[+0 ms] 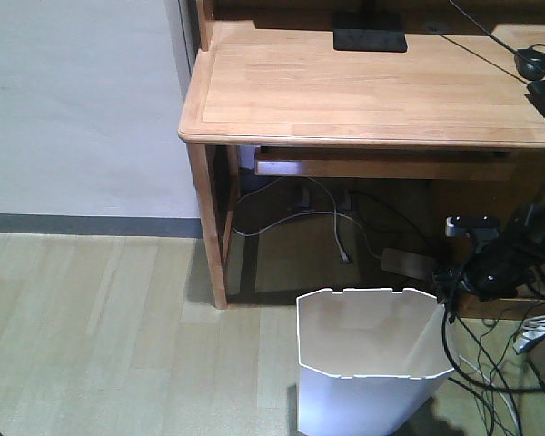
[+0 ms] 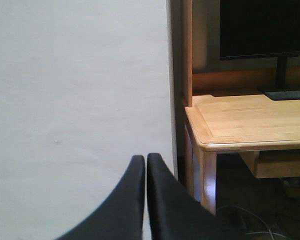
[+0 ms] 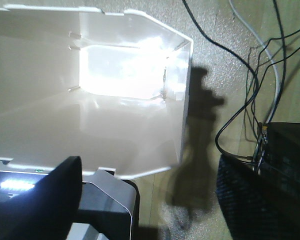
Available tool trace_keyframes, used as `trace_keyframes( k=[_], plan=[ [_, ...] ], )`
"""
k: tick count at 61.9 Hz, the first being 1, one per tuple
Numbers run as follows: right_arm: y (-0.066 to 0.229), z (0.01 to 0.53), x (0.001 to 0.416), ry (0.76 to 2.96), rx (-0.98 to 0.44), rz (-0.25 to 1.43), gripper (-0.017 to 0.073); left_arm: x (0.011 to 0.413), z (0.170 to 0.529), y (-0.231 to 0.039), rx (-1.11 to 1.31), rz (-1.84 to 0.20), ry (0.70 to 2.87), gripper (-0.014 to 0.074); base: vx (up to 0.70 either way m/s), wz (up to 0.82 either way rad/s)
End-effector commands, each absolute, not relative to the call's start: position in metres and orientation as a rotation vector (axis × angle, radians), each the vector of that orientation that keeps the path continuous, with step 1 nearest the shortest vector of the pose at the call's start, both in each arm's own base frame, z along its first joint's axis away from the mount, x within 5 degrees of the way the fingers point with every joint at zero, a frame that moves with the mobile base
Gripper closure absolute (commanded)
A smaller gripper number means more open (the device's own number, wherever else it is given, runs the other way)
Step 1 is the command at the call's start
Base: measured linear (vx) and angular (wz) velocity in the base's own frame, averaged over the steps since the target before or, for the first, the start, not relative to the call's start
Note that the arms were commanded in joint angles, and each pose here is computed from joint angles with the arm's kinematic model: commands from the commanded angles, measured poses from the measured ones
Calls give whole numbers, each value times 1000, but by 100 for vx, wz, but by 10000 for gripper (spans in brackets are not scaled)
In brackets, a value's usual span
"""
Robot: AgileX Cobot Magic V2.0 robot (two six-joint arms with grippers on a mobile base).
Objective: Move trash bin to bedside with robot
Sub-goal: 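Lower the right gripper onto the rim of the white trash bin, then close the right gripper on the bin rim and lift it off the floor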
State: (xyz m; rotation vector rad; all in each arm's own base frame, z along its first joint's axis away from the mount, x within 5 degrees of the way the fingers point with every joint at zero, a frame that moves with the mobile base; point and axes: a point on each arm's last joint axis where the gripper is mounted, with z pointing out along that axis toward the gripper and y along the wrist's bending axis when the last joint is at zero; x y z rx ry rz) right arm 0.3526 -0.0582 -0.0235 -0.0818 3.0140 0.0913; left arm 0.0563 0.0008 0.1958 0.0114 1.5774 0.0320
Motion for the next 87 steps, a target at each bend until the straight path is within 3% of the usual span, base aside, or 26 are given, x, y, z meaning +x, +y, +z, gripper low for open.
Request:
trace_keyframes(
  k=[1, 31, 58, 65, 77, 87],
  plan=[
    [-65, -26, 373, 2943, -90, 49, 37, 56, 199, 0, 0, 7, 1506, 600, 0, 0],
    [-81, -138, 393, 3060, -55, 123, 37, 56, 199, 0, 0, 7, 1506, 600, 0, 0],
    [-88, -185, 406, 3081, -55, 160, 58, 56, 199, 0, 0, 7, 1506, 600, 0, 0],
    [-88, -188, 409, 3108, -63, 199, 151, 56, 199, 0, 0, 7, 1506, 600, 0, 0],
    [-86, -195, 410, 3162, -37, 265, 578, 56, 199, 0, 0, 7, 1506, 600, 0, 0],
    [-85, -200, 410, 3170, -8, 274, 569, 56, 199, 0, 0, 7, 1506, 600, 0, 0]
  ],
)
